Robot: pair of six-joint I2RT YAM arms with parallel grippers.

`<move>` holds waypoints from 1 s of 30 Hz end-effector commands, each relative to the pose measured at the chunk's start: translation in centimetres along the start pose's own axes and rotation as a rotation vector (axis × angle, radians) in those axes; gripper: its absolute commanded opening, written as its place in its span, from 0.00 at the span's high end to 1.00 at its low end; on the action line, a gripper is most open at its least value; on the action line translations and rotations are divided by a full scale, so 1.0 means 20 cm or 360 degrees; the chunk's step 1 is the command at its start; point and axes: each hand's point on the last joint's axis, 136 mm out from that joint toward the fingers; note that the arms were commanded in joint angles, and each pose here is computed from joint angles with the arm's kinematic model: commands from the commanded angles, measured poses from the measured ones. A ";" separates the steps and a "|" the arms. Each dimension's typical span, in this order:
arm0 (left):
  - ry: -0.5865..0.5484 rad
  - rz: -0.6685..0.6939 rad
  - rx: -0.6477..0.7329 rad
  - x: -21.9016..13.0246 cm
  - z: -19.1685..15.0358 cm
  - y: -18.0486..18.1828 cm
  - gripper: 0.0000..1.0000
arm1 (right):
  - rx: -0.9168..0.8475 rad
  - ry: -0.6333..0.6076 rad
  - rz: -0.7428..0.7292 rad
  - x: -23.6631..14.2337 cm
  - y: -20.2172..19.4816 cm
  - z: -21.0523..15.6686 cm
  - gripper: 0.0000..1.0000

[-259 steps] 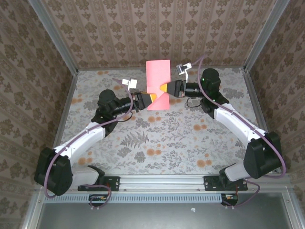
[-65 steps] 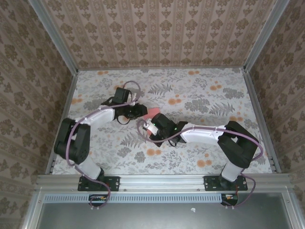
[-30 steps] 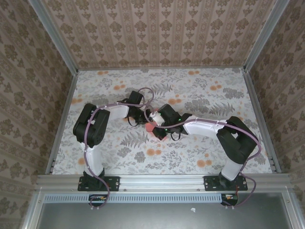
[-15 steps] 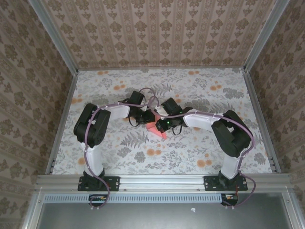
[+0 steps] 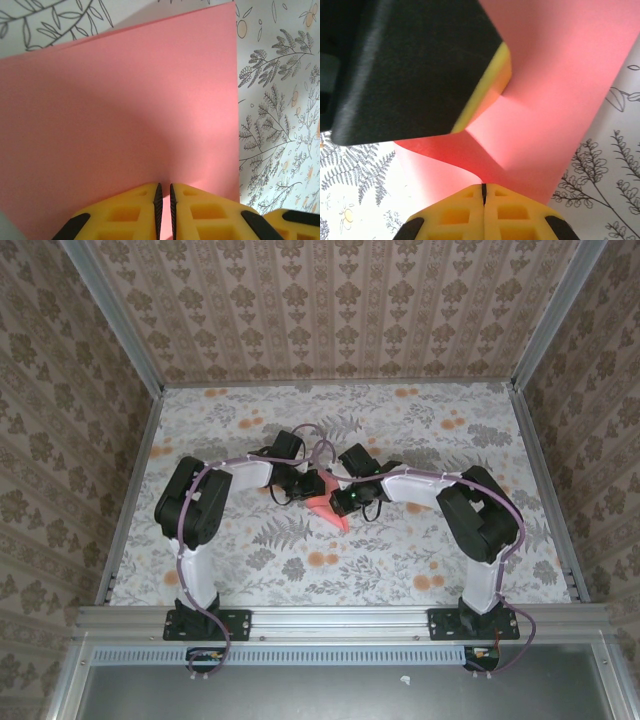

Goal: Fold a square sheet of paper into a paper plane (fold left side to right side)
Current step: Third fold the triangle at the center of the table.

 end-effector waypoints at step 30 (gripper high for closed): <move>0.0093 0.0105 0.0071 0.05 0.08 0.03 0.80 | 0.0065 0.0034 0.0072 0.00 0.02 -0.02 1.00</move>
Point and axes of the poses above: each hand's point on the last joint's axis, 136 mm out from that joint toward the fingers, its own x axis out along the fingers, its own y axis along the line the jaws close on, z = x × y, and after that the axes turned 8 degrees about x, right-handed
